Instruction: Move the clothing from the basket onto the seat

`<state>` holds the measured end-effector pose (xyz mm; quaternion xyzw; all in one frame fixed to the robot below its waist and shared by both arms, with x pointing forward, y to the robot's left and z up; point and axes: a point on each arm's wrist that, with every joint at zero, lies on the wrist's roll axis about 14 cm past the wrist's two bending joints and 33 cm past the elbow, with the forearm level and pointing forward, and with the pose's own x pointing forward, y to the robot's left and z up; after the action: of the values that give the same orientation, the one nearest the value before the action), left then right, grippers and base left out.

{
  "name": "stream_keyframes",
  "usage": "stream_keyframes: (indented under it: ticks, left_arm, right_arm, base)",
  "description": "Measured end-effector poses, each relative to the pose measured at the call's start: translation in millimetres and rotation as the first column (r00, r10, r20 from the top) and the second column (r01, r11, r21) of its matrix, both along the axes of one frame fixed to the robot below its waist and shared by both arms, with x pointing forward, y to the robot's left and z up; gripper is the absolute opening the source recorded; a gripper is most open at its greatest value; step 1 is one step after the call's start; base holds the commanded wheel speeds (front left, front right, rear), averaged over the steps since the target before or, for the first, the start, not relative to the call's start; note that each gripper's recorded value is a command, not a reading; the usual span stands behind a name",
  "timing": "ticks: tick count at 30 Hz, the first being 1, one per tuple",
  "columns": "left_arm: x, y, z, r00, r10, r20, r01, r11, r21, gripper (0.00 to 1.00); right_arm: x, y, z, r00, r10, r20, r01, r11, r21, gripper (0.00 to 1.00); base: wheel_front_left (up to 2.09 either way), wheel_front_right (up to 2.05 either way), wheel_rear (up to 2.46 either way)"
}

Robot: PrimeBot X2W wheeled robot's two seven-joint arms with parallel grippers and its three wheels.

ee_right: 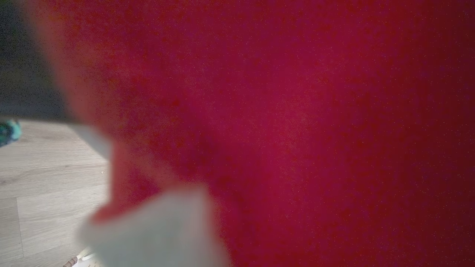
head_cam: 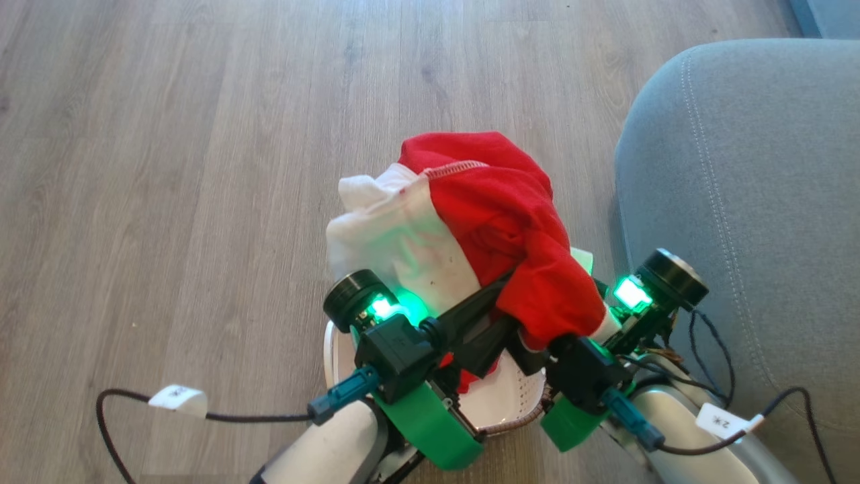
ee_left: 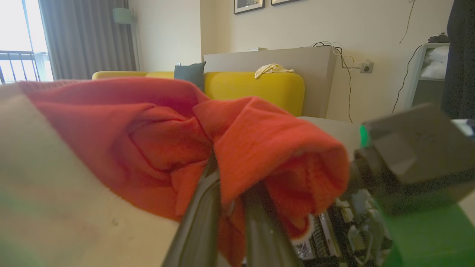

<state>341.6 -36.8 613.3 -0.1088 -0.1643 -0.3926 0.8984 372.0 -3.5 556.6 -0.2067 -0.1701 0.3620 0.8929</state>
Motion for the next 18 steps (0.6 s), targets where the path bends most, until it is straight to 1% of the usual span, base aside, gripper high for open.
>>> stream_keyframes:
  ticks: [5,6,7,12,18]
  left_arm:
    - [-1,1,0,1.000,0.001,-0.003,-0.001,1.000,-0.001,0.00]
    - [-1,2,0,1.000,0.002,-0.002,-0.002,1.000,-0.001,0.00]
    - [-1,2,0,1.000,0.003,-0.002,-0.003,1.000,-0.001,0.00]
    - [-2,4,2,1.000,0.009,0.007,-0.009,1.000,-0.004,0.00]
    - [-2,5,5,1.000,0.013,0.014,-0.013,1.000,-0.006,0.00]
  right_arm:
    - [-2,8,0,1.000,0.021,-0.013,-0.021,1.000,0.015,1.00]
    - [-2,9,0,1.000,0.021,-0.020,-0.021,0.999,0.027,0.49]
    - [-2,10,1,0.999,0.022,-0.025,-0.021,0.999,0.040,0.00]
    - [-1,10,10,0.999,0.016,-0.034,-0.012,0.996,0.094,0.00]
    - [1,4,14,1.000,-0.006,-0.031,0.009,0.994,0.113,0.00]
  base:
    - [0.00,0.00,0.00]
    - [0.00,0.00,0.00]
    - [0.00,0.00,0.00]
    - [0.00,0.00,0.00]
    - [0.00,0.00,0.00]
